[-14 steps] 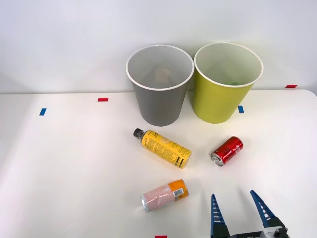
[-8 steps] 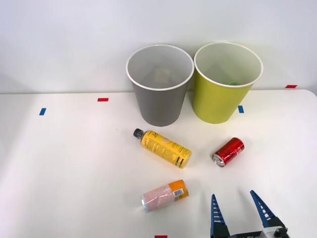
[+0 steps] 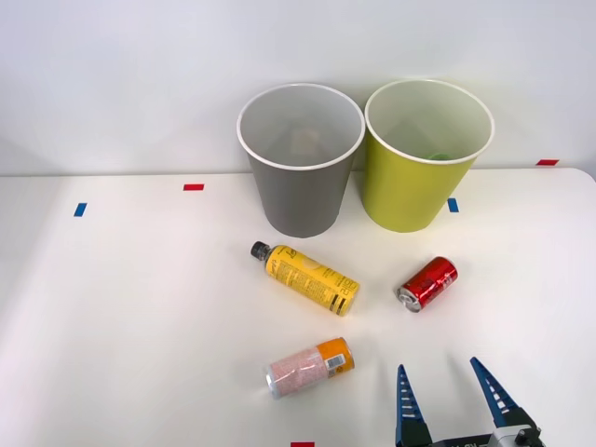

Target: Put cans in the gray bin, plastic bottles in the light green bin

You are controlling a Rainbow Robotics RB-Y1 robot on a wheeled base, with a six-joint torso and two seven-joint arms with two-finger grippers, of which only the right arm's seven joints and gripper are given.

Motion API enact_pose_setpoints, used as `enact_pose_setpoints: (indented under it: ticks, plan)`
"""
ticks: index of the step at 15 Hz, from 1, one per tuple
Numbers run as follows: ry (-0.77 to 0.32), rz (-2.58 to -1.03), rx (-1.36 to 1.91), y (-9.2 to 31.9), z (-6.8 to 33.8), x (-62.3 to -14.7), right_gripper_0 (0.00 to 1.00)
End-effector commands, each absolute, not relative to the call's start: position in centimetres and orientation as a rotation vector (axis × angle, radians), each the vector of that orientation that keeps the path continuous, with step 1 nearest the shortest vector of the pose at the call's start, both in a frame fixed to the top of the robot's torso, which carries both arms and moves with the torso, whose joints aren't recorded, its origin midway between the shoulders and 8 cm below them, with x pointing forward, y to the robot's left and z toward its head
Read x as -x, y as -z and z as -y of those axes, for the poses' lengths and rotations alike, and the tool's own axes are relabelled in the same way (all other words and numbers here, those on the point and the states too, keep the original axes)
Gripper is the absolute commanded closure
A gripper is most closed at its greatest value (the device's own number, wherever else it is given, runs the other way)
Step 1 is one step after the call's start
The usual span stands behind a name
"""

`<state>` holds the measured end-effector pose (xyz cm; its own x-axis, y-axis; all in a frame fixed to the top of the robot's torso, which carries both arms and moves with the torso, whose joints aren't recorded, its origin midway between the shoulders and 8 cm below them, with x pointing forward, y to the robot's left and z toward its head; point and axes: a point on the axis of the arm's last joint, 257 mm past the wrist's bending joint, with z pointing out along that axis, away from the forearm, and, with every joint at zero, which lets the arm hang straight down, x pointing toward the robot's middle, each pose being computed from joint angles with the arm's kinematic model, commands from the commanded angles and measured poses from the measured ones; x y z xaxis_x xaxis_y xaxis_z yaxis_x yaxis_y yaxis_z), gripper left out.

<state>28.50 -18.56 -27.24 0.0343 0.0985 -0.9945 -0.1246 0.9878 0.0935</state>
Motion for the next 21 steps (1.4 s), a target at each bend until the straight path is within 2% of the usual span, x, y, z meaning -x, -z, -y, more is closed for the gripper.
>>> enact_pose_setpoints:
  ticks: [1, 21]
  plan:
    - [-0.172, -1.527, 0.021, 27.24, 18.56, -28.5, 0.0]
    - [-0.172, -1.527, 0.021, 27.24, 18.56, -28.5, 0.0]
